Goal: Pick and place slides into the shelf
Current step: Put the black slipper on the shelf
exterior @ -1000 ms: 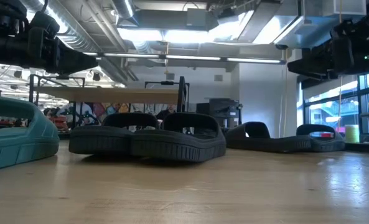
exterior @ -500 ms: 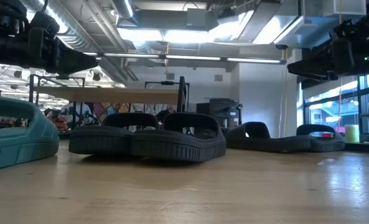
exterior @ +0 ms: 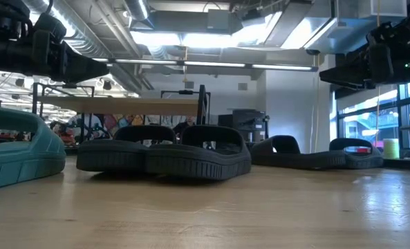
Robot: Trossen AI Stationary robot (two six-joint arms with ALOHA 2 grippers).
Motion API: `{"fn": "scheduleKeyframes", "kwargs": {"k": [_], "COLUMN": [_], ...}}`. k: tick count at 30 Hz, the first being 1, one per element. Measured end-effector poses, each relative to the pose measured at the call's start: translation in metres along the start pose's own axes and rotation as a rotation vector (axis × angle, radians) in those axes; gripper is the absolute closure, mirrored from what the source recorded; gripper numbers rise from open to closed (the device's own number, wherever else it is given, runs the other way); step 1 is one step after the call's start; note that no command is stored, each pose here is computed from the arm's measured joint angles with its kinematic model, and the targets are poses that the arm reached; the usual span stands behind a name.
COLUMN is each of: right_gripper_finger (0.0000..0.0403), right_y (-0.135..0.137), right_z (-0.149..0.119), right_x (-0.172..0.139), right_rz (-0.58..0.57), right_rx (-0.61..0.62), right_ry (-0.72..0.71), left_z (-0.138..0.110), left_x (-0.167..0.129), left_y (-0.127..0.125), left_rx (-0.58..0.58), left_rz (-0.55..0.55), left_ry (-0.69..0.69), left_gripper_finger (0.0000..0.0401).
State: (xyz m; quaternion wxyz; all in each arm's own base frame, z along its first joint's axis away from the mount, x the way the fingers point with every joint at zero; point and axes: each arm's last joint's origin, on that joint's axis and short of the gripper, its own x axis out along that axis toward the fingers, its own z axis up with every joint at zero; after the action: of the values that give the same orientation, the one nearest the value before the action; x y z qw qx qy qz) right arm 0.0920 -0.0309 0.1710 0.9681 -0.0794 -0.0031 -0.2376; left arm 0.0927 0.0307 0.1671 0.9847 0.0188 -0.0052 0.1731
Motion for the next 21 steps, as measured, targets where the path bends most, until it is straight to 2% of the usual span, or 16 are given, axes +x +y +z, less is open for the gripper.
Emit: {"fn": "scheduleKeyframes", "kwargs": {"k": [3,7,9,13,15,21], "right_gripper_finger": [0.0146,0.0146,0.0146,0.0146,0.0146,0.0146], "right_y": [0.000,0.000,-0.001,-0.003,-0.003,-0.003], "right_z": [0.000,0.000,0.000,0.001,0.001,0.001], "right_x": [0.000,0.000,0.000,0.000,0.000,0.000], "right_rz": [-0.001,-0.002,-0.021,-0.089,-0.111,-0.114], "right_rx": [0.000,0.001,0.002,0.006,0.007,0.051], "right_ry": [0.000,-0.001,-0.001,0.003,0.005,0.003], "left_z": [0.005,0.035,0.047,0.061,0.067,0.076], "left_x": [0.000,-0.006,-0.008,0.001,0.010,0.043], "left_y": [-0.001,-0.009,-0.013,-0.015,-0.017,-0.031], "left_rx": [-0.041,-0.014,0.032,0.104,0.104,0.109], "left_rz": [-0.050,-0.335,-0.404,-0.338,-0.306,-0.363], "left_ry": [-0.054,-0.270,-0.309,-0.194,-0.106,0.077], "left_gripper_finger": [0.0243,0.0243,0.0243,0.0243,0.0243,0.0243]}}
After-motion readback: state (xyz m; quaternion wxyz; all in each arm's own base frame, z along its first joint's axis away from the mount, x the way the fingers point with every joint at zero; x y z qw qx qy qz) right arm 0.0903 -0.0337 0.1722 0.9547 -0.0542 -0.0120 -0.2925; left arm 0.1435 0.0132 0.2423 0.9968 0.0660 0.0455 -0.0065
